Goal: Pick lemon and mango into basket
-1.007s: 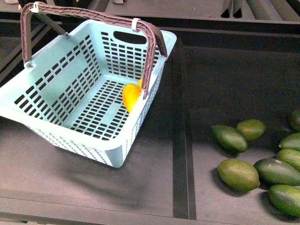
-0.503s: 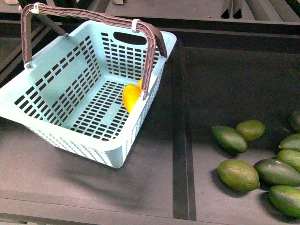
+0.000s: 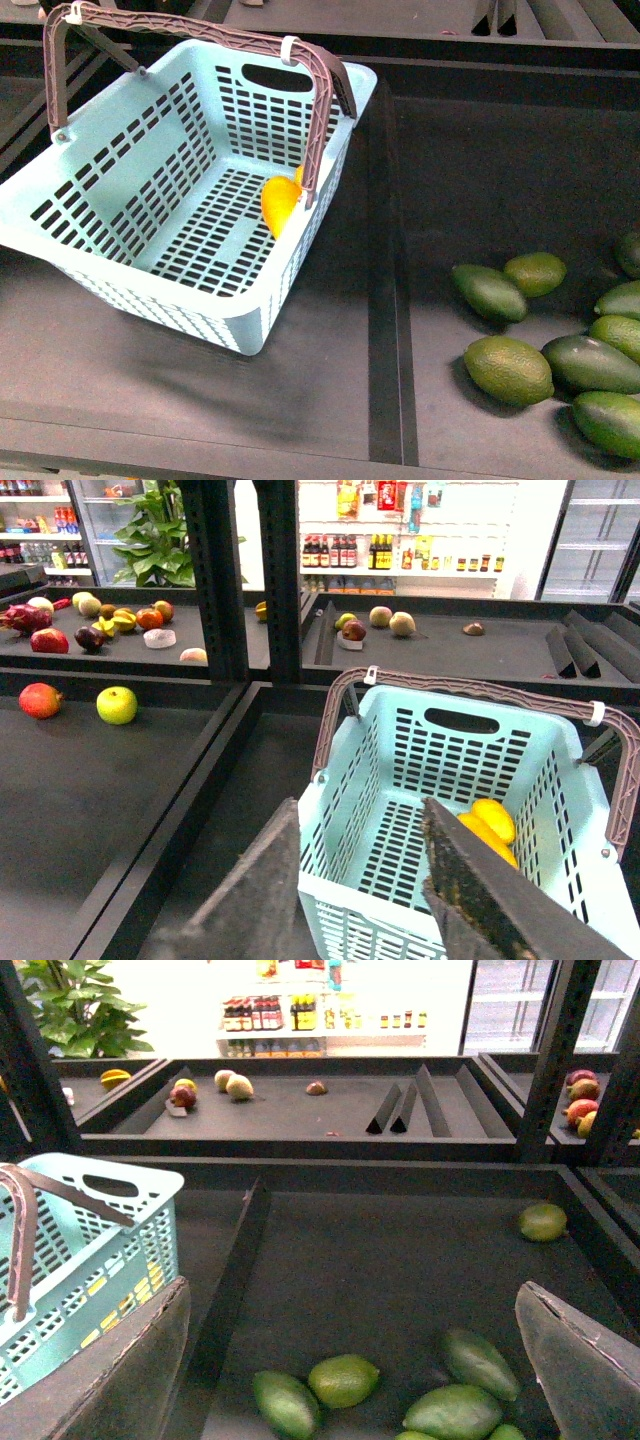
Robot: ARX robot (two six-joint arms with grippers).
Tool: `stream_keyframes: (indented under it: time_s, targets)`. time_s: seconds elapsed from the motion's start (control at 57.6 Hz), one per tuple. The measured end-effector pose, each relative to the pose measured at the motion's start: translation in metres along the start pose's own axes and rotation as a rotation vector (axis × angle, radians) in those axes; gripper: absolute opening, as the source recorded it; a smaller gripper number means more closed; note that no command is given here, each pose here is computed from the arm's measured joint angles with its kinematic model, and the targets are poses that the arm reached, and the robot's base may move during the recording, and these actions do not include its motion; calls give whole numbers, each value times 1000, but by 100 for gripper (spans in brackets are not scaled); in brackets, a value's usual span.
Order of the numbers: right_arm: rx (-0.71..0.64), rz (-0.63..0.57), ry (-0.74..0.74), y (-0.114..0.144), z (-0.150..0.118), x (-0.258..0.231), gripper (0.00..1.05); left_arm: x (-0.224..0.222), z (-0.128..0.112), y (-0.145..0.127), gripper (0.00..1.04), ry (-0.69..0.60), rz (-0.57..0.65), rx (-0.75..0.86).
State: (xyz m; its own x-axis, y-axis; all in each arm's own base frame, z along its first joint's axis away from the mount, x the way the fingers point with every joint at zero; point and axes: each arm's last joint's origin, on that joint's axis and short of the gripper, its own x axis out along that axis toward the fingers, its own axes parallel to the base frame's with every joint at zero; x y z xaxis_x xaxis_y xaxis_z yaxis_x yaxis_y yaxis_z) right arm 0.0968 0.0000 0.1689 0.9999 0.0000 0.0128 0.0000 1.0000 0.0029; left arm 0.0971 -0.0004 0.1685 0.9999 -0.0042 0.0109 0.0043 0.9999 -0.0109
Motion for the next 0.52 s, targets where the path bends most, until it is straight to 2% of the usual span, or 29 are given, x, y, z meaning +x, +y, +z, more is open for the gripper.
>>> stream_keyframes:
  time_s: [0.121, 0.278, 0.521]
  targets:
    - [0, 0, 0, 0, 0, 0, 96, 0, 0, 0, 70, 0, 0, 0]
    - [0, 0, 0, 0, 0, 0, 96, 0, 0, 0, 99, 0, 0, 0]
    - [0, 0, 0, 0, 0, 0, 96, 0, 0, 0, 98, 0, 0, 2]
